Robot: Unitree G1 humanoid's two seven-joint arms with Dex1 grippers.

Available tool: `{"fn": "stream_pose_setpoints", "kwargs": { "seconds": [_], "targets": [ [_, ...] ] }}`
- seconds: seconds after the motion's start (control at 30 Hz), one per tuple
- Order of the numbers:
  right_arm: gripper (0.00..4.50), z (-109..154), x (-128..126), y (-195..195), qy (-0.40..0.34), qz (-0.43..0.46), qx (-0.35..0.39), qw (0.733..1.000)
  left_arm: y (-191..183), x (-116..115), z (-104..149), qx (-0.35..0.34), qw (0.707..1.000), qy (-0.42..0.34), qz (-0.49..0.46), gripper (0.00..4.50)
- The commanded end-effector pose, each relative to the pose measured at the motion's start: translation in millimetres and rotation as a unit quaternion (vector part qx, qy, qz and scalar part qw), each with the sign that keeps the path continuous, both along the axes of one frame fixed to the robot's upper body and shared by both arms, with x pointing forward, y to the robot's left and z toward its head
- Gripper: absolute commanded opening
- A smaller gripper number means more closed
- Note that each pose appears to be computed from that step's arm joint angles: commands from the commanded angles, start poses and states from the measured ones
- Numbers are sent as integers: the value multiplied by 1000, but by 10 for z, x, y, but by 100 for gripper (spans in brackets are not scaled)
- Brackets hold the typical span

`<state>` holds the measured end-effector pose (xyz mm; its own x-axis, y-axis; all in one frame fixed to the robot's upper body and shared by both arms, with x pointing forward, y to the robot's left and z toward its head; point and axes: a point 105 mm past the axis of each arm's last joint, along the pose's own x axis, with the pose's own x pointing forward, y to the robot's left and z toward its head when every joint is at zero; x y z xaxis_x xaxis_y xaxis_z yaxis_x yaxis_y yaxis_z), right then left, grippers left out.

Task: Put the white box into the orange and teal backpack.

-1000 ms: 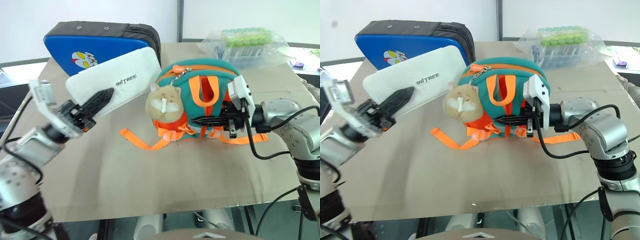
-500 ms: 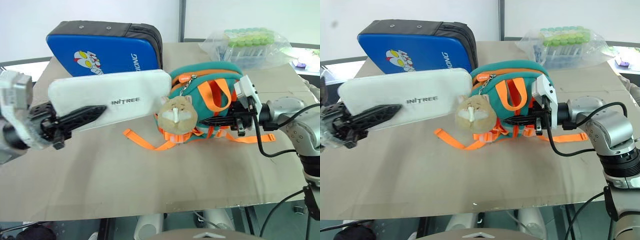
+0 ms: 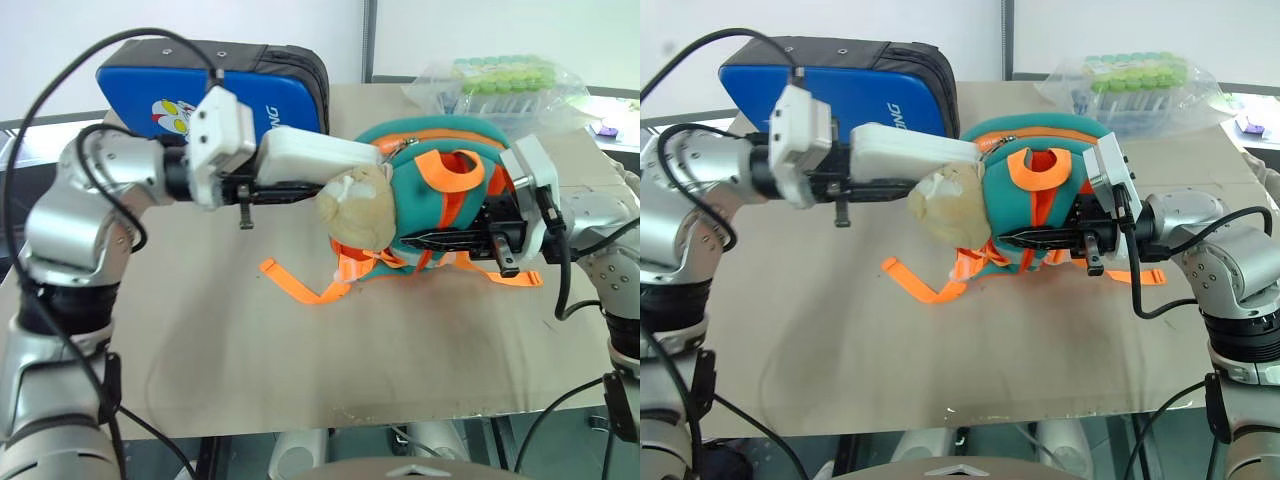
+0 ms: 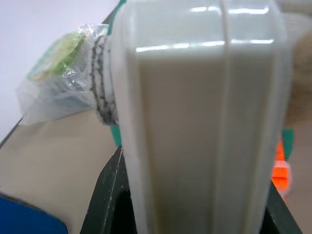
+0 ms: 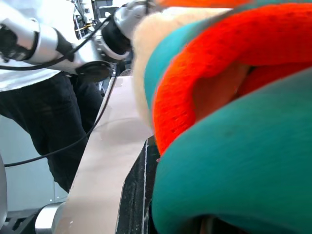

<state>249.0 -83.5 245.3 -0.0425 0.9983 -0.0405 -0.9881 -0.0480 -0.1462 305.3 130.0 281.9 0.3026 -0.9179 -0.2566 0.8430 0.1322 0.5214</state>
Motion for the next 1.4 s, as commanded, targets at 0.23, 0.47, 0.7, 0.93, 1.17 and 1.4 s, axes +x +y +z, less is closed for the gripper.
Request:
{"fn": "stream_pose_setpoints", "kwargs": {
  "seconds": [0.23,0.47,0.7,0.93,1.17,1.4],
  "targets": [
    [6,191,-80,57,-47,-6,45,998,-745,269,-498,48,997,58,-35,105],
    [0,165,116,67,-60,-99,53,992,-463,437,-268,-86,992,71,60,357],
    [0,107,224,89,-58,-126,48,989,362,-120,10,-237,922,304,42,447],
    [0,64,273,127,-51,-117,34,991,198,-461,-119,-256,879,401,-3,447],
    [0,15,250,156,-56,-118,18,991,-313,-274,-89,-314,859,404,-4,447],
    [0,12,273,115,-51,-149,25,987,-414,-246,-139,-298,859,416,11,281]
  ]
}}
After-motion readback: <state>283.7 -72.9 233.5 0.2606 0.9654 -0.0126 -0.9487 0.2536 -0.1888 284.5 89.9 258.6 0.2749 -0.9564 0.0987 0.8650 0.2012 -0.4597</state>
